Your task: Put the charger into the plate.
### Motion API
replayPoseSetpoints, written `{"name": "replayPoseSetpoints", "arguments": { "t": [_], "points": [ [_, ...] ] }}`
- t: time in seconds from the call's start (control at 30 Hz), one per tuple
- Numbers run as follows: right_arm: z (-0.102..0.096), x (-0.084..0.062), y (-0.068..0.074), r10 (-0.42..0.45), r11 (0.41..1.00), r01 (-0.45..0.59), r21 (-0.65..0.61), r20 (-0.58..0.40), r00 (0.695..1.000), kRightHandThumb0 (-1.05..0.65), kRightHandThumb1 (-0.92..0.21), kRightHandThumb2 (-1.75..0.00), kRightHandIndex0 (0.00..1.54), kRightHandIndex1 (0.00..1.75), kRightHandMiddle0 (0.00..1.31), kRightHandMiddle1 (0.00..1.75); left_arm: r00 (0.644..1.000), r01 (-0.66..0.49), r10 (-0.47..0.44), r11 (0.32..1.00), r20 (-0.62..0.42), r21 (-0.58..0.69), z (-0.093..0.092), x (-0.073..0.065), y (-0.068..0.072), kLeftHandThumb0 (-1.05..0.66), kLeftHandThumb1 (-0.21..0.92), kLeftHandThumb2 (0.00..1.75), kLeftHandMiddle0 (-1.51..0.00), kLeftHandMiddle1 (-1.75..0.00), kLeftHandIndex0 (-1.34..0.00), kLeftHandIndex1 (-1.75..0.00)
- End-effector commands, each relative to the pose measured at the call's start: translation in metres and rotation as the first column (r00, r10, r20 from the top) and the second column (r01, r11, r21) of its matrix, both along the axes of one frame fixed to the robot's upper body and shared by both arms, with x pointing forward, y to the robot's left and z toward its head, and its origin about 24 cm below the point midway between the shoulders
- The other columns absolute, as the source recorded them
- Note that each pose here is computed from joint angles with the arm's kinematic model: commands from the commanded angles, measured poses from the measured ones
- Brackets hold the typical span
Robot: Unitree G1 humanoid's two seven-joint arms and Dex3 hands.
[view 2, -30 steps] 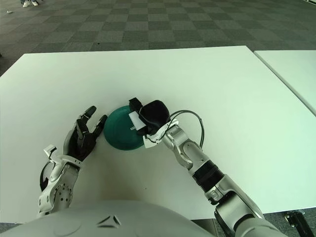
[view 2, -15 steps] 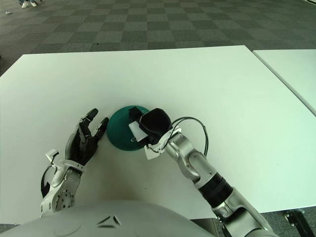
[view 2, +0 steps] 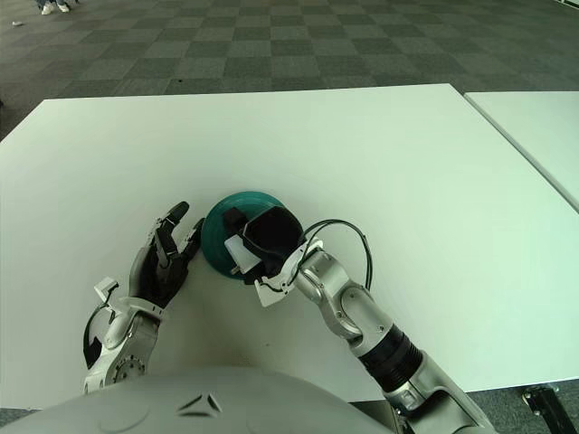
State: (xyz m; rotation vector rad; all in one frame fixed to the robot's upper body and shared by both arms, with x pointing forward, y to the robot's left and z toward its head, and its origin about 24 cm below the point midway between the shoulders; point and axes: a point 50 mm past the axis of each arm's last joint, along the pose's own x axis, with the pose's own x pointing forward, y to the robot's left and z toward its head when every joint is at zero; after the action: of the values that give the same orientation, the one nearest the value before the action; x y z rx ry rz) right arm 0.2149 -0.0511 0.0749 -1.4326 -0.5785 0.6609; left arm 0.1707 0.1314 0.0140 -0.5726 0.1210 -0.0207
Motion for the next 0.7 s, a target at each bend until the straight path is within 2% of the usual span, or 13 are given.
{"name": "replayPoseSetpoints", "arguments": {
  "t": [0.0, 0.07, 0.13, 0.17, 0.23, 0.33, 0.43, 0.67],
  "points": [
    [0.007, 0.007, -0.005, -0.012, 0.998, 0.017, -0.061, 0.079, 0.997, -0.77, -0.90, -0.78, 0.26, 1.56, 0.11, 1.37, 0.997, -0.007, 0.005, 0.999, -0.073, -0.036, -0.010, -0.006, -0.013, -0.78, 0.92, 0.90, -0.43, 0.00, 0.00, -0.80],
    [0.015, 0.009, -0.009, -0.012, 0.995, 0.024, -0.101, 0.116, 0.993, -0.82, -0.91, -0.83, 0.19, 1.45, 0.06, 1.24, 0.997, -0.007, 0.004, 0.999, -0.073, -0.036, -0.011, -0.006, -0.015, -0.78, 0.92, 0.90, -0.43, 0.00, 0.00, -0.80],
    [0.018, 0.009, -0.010, -0.011, 0.992, 0.027, -0.124, 0.133, 0.991, -0.88, -0.92, -0.92, 0.11, 1.13, 0.02, 0.93, 0.997, -0.007, 0.004, 0.999, -0.073, -0.036, -0.011, -0.005, -0.016, -0.78, 0.92, 0.90, -0.43, 0.00, 0.00, -0.80],
    [0.017, 0.009, -0.010, -0.007, 0.990, 0.026, -0.135, 0.137, 0.990, -0.88, -0.92, -0.93, 0.10, 1.08, 0.02, 0.88, 0.997, -0.007, 0.004, 0.999, -0.073, -0.036, -0.011, -0.005, -0.017, -0.78, 0.92, 0.90, -0.43, 0.00, 0.00, -0.80],
    [0.017, 0.008, -0.010, 0.000, 0.988, 0.022, -0.154, 0.141, 0.990, -0.92, -0.92, -0.98, 0.13, 0.66, 0.01, 0.67, 0.997, -0.006, 0.004, 0.999, -0.074, -0.036, -0.011, -0.005, -0.019, -0.78, 0.92, 0.90, -0.43, 0.00, 0.00, -0.80],
    [0.019, 0.006, -0.005, 0.008, 0.983, 0.017, -0.184, 0.134, 0.991, -0.95, -0.92, -1.04, 0.17, 0.31, 0.00, 0.46, 0.997, -0.006, 0.004, 0.999, -0.074, -0.036, -0.011, -0.005, -0.021, -0.78, 0.92, 0.90, -0.43, 0.00, 0.00, -0.80],
    [0.021, 0.006, -0.005, -0.002, 0.979, 0.026, -0.203, 0.118, 0.993, -0.98, -0.92, -1.07, 0.15, 0.15, 0.00, 0.30, 0.997, -0.006, 0.003, 0.999, -0.074, -0.036, -0.012, -0.004, -0.023, -0.78, 0.92, 0.90, -0.43, 0.00, 0.00, -0.80],
    [0.027, 0.009, -0.007, -0.023, 0.970, 0.043, -0.238, 0.089, 0.996, -1.02, -0.92, -1.09, 0.13, 0.06, 0.00, 0.13, 0.997, -0.006, 0.003, 0.999, -0.074, -0.036, -0.013, -0.004, -0.027, -0.78, 0.92, 0.90, -0.43, 0.00, 0.00, -0.80]
  ]
}}
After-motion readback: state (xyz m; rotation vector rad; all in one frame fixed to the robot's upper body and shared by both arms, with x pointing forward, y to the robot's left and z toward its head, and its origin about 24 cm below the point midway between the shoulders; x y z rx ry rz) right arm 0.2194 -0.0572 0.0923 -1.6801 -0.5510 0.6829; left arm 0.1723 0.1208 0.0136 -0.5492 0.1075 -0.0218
